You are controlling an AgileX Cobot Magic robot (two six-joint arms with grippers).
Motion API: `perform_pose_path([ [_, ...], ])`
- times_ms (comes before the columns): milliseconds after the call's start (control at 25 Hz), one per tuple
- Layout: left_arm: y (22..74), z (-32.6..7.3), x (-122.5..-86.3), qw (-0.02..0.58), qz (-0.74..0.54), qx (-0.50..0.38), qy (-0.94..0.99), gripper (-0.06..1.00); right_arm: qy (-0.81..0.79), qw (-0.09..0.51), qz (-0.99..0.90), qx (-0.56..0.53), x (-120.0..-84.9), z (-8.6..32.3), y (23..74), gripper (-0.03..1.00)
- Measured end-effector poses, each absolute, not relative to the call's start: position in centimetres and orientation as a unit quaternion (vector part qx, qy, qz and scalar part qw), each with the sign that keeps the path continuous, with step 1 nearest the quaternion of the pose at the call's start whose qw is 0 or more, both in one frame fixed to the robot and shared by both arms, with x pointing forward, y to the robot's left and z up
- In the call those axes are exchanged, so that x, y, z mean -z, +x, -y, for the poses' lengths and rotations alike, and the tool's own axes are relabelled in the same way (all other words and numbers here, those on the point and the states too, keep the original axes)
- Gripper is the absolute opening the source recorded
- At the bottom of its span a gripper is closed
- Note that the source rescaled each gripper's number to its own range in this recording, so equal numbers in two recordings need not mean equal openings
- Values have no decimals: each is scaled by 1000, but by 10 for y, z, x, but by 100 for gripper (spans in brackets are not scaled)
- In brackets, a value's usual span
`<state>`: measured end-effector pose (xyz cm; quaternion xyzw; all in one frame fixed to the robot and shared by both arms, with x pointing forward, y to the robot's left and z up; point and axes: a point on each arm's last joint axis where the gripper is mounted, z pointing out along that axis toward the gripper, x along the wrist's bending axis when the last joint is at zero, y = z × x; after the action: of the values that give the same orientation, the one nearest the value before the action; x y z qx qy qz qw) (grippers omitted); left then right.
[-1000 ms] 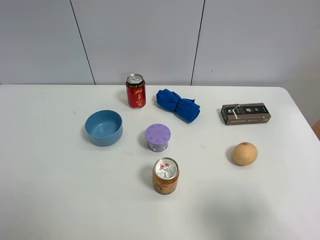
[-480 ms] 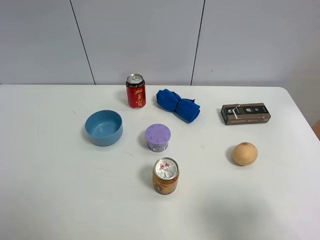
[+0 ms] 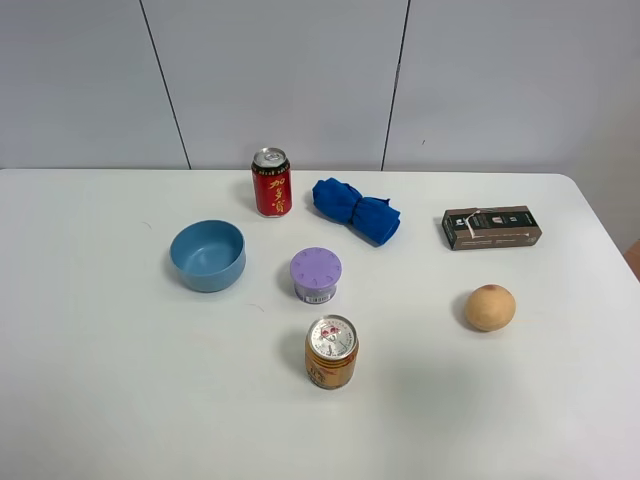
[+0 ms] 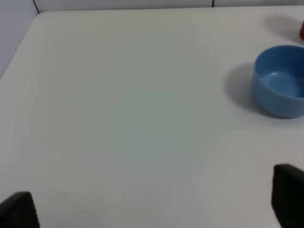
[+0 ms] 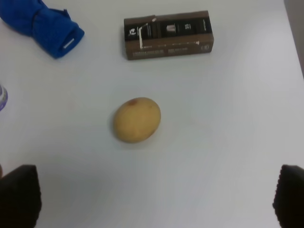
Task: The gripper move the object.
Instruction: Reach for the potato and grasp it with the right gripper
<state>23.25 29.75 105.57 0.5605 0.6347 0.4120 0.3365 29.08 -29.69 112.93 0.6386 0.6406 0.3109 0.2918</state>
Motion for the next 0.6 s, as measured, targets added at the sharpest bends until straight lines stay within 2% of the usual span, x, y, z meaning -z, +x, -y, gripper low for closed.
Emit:
perform_pose_path([
  [240,232,-297,-1056,336,-635,-412,560,100,665,245,-669,-222,-1143,299,356,100],
  [440,232,-297,-1056,336,-635,-412,560,100,679,194,-694,-138,-1117,301,407,100],
  [600,232,-297,-1056,336,-635,-412,560,100,676,171,-708,-113,-1095,300,440,100],
])
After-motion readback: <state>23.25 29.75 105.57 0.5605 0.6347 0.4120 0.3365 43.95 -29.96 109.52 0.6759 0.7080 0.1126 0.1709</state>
